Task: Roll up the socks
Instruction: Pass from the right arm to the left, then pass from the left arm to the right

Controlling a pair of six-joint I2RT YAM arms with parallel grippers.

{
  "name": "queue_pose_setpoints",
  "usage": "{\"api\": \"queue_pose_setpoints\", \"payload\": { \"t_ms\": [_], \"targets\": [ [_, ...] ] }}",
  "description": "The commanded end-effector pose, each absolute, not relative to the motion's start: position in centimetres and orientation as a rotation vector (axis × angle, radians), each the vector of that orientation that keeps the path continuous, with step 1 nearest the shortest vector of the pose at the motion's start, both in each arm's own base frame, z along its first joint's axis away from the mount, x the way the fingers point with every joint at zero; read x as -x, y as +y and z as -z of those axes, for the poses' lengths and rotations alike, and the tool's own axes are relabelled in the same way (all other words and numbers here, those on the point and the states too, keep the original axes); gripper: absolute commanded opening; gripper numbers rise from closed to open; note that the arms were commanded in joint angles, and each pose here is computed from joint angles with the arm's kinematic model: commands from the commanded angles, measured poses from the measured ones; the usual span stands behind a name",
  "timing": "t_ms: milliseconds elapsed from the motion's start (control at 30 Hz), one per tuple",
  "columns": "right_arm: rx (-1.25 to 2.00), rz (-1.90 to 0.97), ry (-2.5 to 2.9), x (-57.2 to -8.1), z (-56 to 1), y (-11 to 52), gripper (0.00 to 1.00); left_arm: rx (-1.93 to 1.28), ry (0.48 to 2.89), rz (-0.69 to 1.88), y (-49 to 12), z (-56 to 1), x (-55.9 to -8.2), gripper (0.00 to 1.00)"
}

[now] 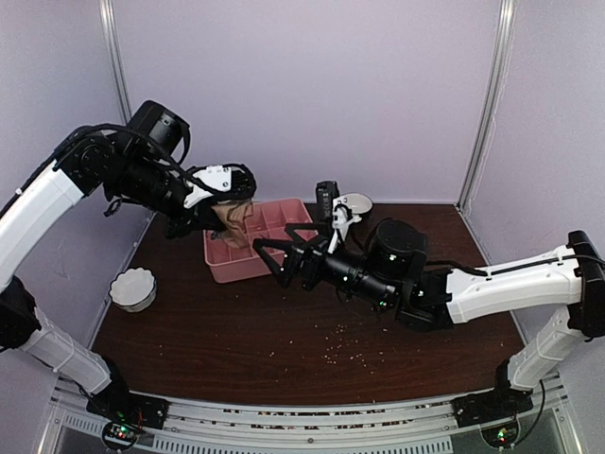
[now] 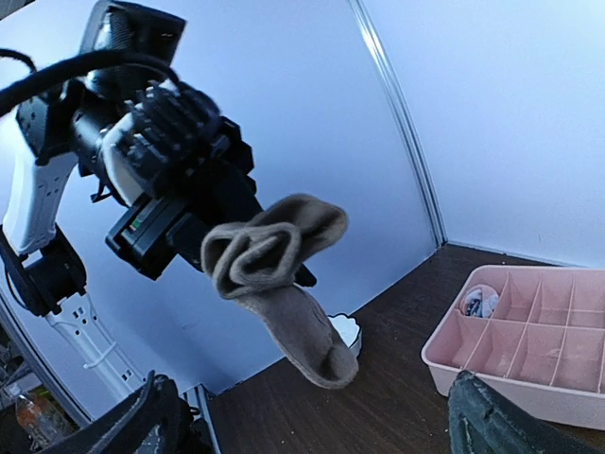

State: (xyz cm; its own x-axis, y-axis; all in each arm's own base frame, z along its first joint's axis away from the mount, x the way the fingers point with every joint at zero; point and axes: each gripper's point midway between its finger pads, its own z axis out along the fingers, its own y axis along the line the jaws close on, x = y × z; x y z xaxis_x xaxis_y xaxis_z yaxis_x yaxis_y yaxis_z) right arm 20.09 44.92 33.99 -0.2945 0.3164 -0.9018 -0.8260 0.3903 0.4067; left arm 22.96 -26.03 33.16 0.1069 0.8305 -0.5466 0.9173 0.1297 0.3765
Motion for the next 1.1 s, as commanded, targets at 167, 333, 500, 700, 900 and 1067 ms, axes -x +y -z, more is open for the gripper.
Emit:
{"api": "queue_pose_setpoints", "payload": {
  "t_ms": [167, 333, 500, 700, 900, 1067],
  "targets": [
    [0.817, -0.970, 1.261, -16.8, -36.6, 47.6, 1.00, -1.795, 1.882, 0.538, -27.1, -31.4, -18.2, 0.00],
    [0.867, -0.916, 1.249, -17.0, -36.9, 48.6, 1.00, -1.827, 1.866, 0.658, -27.5, -32.1, -16.6, 0.00],
    [0.898, -0.899, 1.268, -17.2, -36.6, 49.5, 1.00, -1.844, 1.851, 0.705, -27.6, -32.4, -15.9, 0.00],
    [0.916, -0.932, 1.279, -17.5, -36.6, 50.0, 0.81, -1.899, 1.821, 0.786, -27.5, -32.5, -14.4, 0.00],
    [0.954, -1.036, 1.238, -16.6, -37.7, 50.0, 0.26, -1.925, 1.788, 0.795, -27.2, -32.5, -13.9, 0.00],
    [0.937, -1.095, 1.245, -16.3, -37.8, 50.0, 0.00, -1.892, 1.762, 0.755, -27.4, -33.1, -14.5, 0.00]
  ]
}}
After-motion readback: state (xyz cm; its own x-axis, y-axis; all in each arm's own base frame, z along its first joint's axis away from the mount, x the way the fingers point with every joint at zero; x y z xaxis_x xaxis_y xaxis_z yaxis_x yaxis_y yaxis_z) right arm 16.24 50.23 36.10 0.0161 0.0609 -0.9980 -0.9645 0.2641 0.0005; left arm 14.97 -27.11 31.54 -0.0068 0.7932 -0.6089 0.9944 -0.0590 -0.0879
